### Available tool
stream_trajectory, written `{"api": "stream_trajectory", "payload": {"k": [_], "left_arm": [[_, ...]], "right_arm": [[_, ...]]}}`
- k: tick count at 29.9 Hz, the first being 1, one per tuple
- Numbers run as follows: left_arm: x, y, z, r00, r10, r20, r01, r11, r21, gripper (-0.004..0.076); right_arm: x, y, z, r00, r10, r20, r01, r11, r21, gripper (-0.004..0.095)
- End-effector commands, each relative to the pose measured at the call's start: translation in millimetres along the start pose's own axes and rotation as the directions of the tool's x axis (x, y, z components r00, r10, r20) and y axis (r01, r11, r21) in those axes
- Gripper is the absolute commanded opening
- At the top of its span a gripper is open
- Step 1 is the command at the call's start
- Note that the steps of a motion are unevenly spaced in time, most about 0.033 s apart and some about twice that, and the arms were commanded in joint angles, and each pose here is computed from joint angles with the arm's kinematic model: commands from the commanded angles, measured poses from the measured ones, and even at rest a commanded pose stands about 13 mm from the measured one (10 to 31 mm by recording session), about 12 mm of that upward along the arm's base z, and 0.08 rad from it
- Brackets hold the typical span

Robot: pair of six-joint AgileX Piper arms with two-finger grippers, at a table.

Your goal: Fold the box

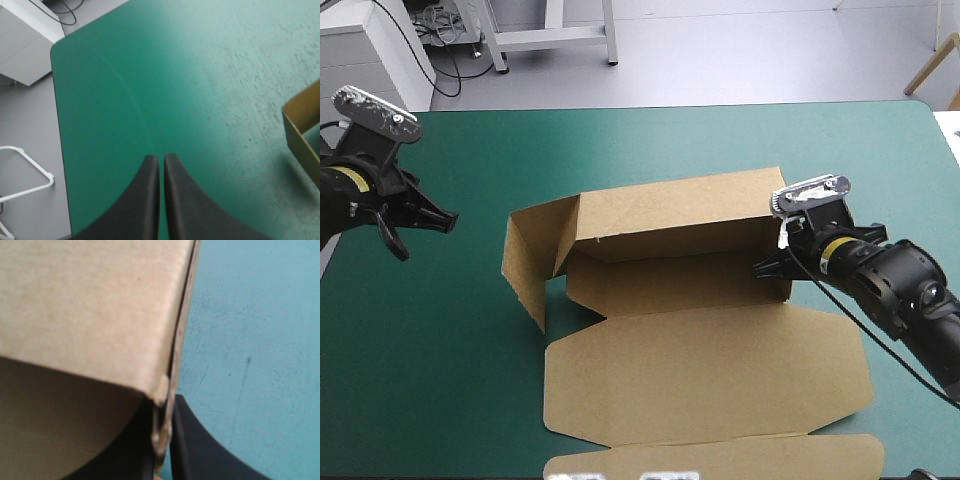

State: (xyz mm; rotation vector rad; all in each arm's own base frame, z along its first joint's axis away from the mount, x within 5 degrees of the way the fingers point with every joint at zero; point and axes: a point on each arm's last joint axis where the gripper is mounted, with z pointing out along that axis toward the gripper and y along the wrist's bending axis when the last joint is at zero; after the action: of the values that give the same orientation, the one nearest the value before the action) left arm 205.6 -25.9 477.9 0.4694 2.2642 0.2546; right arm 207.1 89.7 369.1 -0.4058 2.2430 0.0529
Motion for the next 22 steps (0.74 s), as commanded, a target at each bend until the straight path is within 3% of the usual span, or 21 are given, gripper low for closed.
{"api": "stream_trajectory", "payload": {"k": [1,10,17,22], "left_arm": [[5,1,-10,0.996,-0.024,0.081,0.026,0.999,-0.023,0.0013],[12,3,-14,0.996,-0.014,0.084,0.02,0.998,-0.066,0.001],[17,8,-24,0.996,-0.01,0.085,0.019,0.994,-0.111,0.001],[17,7,-26,0.995,-0.014,0.104,0.025,0.995,-0.101,0.001]], "right_arm": [[-21,-3,-13,0.999,-0.037,0.039,0.037,0.999,0.009,-0.002],[-36,6,19,0.991,-0.05,-0.123,0.048,0.999,-0.024,-0.002],[-44,-11,47,0.976,0.025,-0.216,-0.056,0.989,-0.138,-0.0019],[-47,-36,64,0.953,0.063,-0.298,-0.099,0.989,-0.109,-0.0019]]}}
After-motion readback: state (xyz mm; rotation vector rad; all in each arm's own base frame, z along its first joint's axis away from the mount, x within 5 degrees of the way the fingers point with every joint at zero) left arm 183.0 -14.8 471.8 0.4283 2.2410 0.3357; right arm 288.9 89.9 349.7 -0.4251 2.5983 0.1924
